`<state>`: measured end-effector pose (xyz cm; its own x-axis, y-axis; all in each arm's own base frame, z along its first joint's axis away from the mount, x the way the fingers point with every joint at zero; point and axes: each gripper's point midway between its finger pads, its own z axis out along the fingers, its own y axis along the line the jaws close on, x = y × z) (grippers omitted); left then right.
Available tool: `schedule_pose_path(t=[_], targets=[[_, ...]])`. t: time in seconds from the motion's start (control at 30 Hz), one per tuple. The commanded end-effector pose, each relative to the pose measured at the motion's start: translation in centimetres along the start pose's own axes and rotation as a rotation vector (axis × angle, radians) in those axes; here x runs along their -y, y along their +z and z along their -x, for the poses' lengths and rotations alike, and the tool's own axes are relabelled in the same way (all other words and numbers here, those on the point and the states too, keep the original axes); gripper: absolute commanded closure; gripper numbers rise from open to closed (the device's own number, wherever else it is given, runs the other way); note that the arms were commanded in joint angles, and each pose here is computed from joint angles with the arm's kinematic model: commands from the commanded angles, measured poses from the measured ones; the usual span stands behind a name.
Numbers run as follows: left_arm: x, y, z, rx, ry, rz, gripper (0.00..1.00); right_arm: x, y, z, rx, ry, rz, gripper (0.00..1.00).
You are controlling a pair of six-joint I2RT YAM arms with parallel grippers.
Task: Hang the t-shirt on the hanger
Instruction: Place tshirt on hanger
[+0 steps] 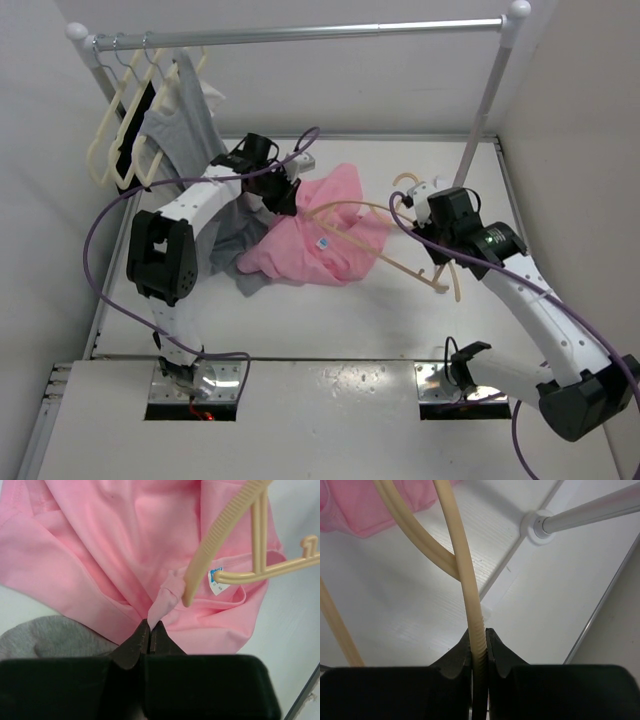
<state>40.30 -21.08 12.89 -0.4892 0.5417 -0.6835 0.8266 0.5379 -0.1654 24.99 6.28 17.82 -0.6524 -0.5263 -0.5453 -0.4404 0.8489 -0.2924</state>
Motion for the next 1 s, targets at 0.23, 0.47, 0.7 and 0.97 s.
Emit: schedule_pose_path(t=[0.23,0.47,0.7,0.97], targets=[[0.8,-1.6,3.1,0.095,0.0,-0.048,1.0,-0.4,1.1,0.2,0.049,0.001,-0.011,1.0],[0.8,-2.8,3.8,0.111,0.095,-0.025,1.0,0.5,1.3,-0.7,0.023,0.0,-0.072,1.0],[1.3,-3.2,3.8,0.114,0.122,-0.044,1.0,0.6,1.2,-0.3,0.013,-0.02,-0.077,1.0],[0.3,-2.5,5.8,0.129,0.067,-0.024,1.0,-0.5,1.7,0.4,0.025,-0.042,-0.054,1.0]])
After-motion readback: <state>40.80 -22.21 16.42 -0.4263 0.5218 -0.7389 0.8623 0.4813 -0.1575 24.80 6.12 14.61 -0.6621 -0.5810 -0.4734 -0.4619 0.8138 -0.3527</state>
